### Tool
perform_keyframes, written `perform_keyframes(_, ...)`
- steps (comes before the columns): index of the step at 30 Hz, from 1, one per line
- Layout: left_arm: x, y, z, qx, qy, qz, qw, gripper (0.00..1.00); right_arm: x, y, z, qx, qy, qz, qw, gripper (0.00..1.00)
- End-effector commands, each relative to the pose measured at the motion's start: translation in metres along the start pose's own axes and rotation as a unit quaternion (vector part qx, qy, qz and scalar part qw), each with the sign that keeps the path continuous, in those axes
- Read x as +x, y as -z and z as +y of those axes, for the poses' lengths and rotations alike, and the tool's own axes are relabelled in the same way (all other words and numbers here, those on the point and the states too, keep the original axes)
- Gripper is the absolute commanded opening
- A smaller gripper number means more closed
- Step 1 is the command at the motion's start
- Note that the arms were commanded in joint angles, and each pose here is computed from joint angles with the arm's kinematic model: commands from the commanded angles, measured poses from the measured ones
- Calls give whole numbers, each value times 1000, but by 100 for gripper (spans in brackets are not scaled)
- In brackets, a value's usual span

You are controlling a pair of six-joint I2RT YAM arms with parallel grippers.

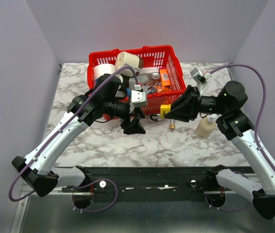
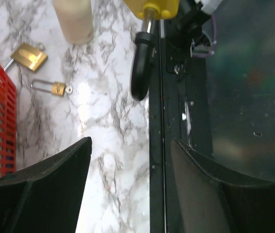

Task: Lock with the key
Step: Pick up the lock from the center of the board.

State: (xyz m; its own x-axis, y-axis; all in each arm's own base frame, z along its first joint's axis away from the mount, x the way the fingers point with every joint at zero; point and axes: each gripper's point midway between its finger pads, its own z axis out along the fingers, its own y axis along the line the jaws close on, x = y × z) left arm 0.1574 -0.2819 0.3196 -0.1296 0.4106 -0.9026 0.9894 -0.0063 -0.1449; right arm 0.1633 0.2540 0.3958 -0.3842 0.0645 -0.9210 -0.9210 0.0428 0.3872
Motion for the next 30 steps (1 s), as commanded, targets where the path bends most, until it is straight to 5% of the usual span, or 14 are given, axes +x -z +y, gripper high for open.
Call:
perform_keyframes(1,-36,7,-20,21,-22,-98,995,69,-11,2,29,-58,83,1,995,1)
perform_keyframes(13,-47,-5,-27,34,-47,-117,991,60,-2,-4,33,-68,83,11,994,1)
perform_keyframes(30,-36,-9,-34,44,-40,-108,992,12,2,-9,27,-51,76,5,996,1)
